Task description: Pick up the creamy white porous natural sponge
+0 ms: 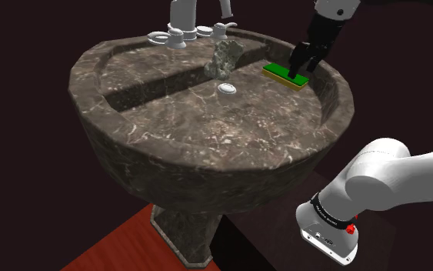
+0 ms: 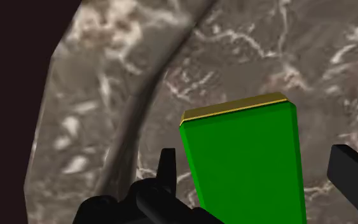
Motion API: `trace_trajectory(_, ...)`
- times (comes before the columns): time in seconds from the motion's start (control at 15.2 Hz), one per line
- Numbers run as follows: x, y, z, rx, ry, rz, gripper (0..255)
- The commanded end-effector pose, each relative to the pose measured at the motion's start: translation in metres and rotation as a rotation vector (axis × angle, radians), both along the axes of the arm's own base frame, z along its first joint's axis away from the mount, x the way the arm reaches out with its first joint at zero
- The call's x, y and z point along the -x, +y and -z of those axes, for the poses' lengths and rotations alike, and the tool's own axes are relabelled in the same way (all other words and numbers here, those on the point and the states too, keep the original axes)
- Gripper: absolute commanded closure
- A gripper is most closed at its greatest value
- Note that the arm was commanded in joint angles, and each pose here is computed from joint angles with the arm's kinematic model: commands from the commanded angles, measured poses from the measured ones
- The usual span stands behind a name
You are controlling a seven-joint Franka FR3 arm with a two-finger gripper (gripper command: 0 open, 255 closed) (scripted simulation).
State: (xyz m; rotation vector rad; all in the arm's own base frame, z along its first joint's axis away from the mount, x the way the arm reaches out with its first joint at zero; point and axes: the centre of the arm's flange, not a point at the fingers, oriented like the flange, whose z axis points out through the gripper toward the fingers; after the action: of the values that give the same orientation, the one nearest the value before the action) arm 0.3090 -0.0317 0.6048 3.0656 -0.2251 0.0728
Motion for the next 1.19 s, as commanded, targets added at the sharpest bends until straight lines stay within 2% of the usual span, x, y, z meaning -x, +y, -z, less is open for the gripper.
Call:
trace_trajectory(0.0, 0.0, 0.0, 0.0, 0.0, 0.0, 0.0, 0)
trace_trajectory(0.66, -0.114, 0.053, -0.042, -0.102, 0.078, -0.483, 0)
trace_trajectory(1.12, -0.172, 0.113, -0.07, -0.169, 0.129, -0.801, 0)
